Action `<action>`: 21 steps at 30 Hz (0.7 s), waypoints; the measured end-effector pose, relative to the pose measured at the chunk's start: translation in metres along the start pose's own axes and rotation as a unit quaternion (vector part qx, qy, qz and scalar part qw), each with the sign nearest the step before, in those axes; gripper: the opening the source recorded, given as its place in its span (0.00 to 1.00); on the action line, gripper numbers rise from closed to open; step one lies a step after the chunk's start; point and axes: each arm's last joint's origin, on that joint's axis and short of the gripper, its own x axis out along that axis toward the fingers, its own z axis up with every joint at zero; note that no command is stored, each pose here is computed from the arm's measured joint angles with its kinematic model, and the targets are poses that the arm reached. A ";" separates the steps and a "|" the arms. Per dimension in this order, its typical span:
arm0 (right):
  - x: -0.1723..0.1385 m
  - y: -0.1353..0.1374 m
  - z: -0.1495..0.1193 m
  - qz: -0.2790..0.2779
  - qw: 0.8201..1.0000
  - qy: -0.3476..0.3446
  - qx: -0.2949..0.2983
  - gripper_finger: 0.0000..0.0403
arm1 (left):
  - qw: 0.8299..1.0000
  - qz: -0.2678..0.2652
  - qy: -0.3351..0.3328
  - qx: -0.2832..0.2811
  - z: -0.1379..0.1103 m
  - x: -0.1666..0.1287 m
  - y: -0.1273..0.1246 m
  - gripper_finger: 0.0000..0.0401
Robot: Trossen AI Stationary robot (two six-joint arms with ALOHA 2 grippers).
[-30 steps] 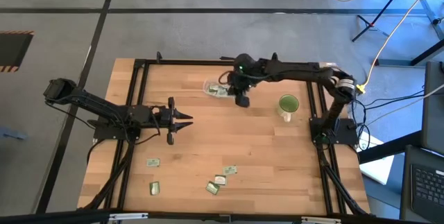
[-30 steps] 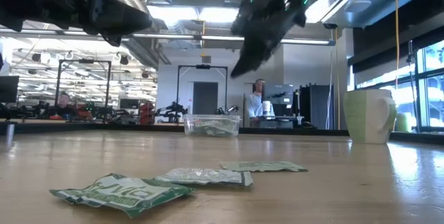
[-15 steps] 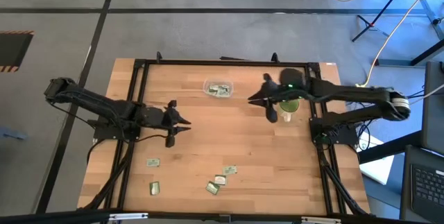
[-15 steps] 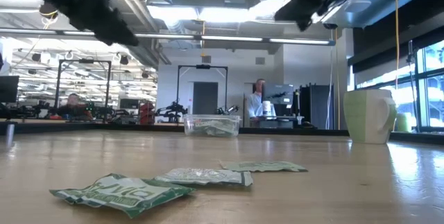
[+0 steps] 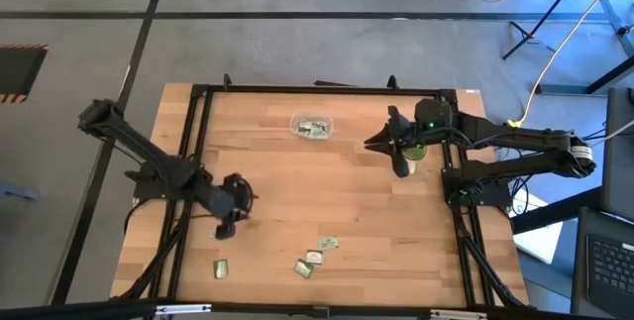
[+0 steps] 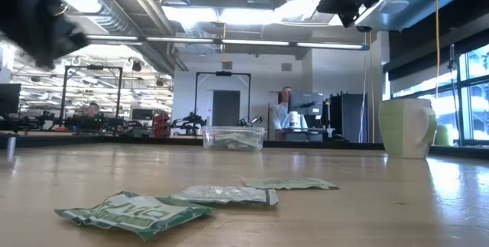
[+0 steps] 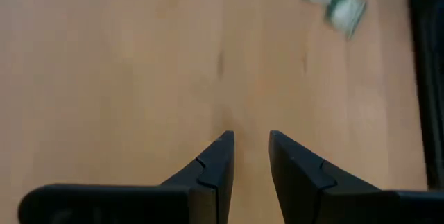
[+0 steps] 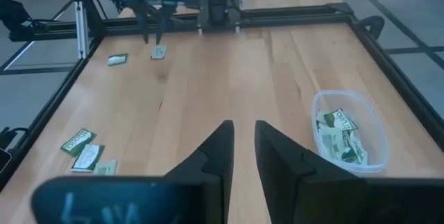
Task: Pick and place items into bin
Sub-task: Put the left green stevia packet into the bin
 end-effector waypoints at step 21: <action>0.000 -0.003 0.000 -0.044 0.999 0.003 0.001 0.16 | 0.962 0.109 0.235 -0.087 -0.064 0.055 -0.032 0.21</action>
